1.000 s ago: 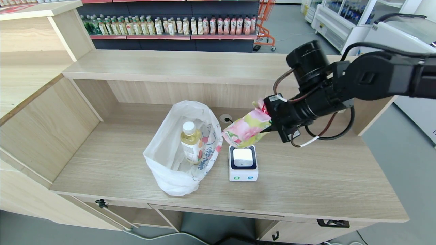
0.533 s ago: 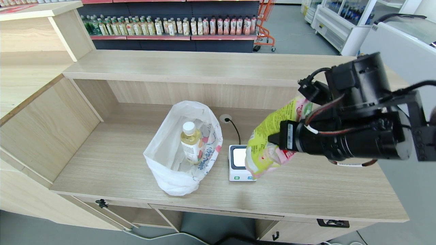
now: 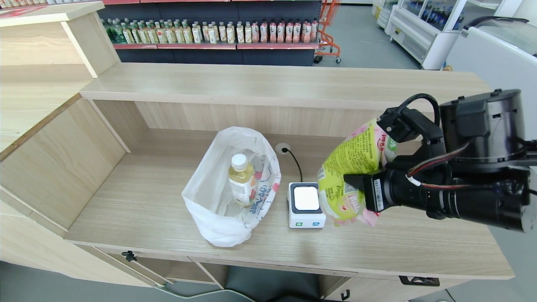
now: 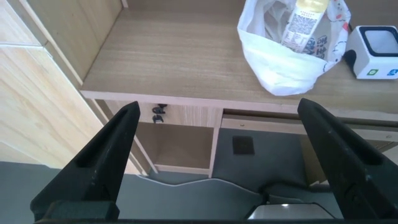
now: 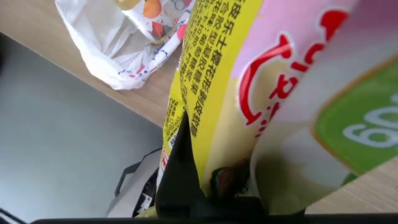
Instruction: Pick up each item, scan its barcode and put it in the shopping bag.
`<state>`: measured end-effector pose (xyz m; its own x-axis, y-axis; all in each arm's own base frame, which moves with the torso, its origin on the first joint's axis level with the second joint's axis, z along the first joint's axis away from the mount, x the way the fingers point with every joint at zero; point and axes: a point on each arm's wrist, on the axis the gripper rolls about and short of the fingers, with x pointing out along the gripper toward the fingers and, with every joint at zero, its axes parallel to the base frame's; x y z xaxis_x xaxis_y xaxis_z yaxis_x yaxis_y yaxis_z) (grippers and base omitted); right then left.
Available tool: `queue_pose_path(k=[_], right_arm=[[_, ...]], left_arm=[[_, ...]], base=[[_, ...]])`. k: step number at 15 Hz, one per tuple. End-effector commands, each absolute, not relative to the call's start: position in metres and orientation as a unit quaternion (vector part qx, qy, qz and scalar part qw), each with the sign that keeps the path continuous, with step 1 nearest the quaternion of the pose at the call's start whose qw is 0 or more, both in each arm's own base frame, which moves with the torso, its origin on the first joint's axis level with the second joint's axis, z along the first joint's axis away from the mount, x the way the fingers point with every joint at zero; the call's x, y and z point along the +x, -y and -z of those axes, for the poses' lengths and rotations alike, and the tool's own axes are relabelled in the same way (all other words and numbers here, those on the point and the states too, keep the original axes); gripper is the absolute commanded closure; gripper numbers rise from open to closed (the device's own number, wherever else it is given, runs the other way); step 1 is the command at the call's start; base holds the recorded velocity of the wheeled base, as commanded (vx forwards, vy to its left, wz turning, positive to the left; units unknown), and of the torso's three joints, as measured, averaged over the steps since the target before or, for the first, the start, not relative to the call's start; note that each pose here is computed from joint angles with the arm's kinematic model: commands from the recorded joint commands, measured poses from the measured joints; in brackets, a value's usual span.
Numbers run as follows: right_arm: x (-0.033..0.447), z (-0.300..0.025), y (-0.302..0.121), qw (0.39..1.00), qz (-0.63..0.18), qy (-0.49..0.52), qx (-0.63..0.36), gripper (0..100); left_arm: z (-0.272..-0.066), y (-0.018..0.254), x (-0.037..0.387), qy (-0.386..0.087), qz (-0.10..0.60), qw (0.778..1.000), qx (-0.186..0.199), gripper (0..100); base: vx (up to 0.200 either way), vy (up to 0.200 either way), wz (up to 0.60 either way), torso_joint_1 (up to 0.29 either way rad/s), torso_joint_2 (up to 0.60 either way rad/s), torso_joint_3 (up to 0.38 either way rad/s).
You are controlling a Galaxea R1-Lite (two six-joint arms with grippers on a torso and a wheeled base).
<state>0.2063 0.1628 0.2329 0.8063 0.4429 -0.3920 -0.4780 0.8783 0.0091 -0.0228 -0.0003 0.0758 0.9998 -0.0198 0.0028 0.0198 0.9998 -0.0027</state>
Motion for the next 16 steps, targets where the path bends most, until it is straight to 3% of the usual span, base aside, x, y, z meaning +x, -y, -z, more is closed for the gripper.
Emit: queue_pose_path(k=[1,7,11,16], right_arm=[[0.215,-0.233,-0.162,0.951,-0.234,-0.195,-0.047,100],[0.284,-0.228,-0.143,0.968,-0.191,-0.153,-0.054,100],[0.344,-0.225,-0.142,0.975,-0.173,-0.129,-0.041,100],[0.407,-0.206,-0.161,0.966,-0.234,-0.11,-0.031,100]], left_arm=[[-0.076,0.0,-0.023,0.001,0.01,1.0,-0.002,0],[-0.076,0.0,-0.023,0.001,0.01,1.0,-0.001,0],[-0.076,0.0,-0.023,0.001,0.01,1.0,0.0,0],[-0.076,0.0,-0.023,0.001,0.01,1.0,0.0,0]], base=[[0.0,0.2,0.0,0.022,0.01,-0.002],[0.0,0.2,0.0,-0.001,0.0,0.002],[0.0,0.0,0.0,0.0,0.0,0.0],[0.0,0.0,0.0,0.0,0.0,0.0]])
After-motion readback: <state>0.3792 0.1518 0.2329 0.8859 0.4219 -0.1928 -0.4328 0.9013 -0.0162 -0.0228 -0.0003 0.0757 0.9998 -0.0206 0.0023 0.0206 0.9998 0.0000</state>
